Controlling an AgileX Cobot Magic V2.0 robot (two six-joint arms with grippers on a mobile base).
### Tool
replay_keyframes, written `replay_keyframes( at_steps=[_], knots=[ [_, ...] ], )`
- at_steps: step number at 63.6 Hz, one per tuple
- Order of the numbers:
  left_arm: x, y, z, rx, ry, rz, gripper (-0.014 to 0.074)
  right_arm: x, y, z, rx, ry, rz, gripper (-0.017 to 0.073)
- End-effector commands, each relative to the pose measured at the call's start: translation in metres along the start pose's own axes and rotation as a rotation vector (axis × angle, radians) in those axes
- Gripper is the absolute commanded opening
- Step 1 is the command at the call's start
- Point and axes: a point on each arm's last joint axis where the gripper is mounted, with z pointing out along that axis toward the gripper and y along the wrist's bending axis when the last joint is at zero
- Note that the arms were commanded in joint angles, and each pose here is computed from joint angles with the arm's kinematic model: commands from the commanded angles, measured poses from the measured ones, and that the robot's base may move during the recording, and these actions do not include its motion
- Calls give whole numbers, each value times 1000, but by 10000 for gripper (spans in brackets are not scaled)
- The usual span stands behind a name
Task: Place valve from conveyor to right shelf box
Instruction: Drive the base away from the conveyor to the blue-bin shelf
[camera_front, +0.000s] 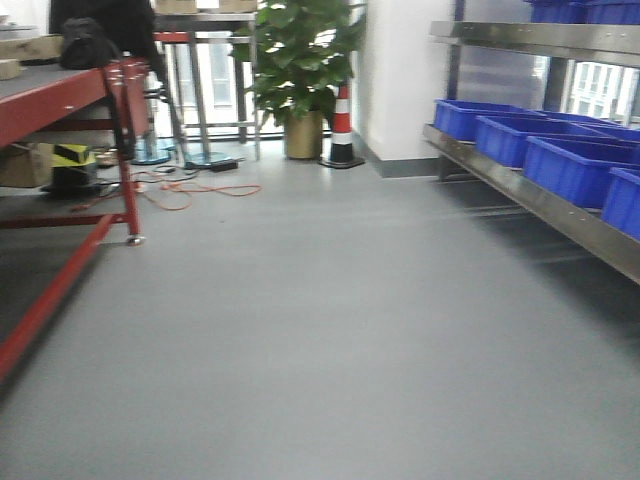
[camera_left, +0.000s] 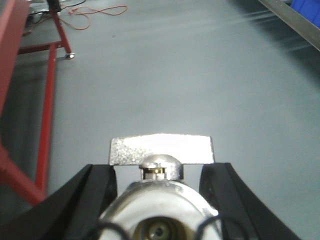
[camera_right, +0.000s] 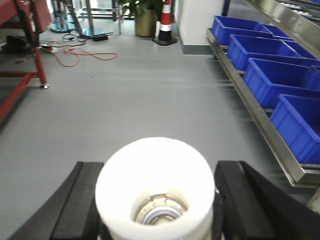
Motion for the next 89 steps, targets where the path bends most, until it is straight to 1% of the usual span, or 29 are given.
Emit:
replay_keyframes(
  at_steps=[1, 89],
  knots=[
    [-8, -1, -8, 0, -76, -11, -111, -13, -1, -9, 14, -108, -10, -155],
    [-8, -1, -8, 0, -76, -11, -111, -13, -1, -9, 14, -108, -10, -155]
  ],
)
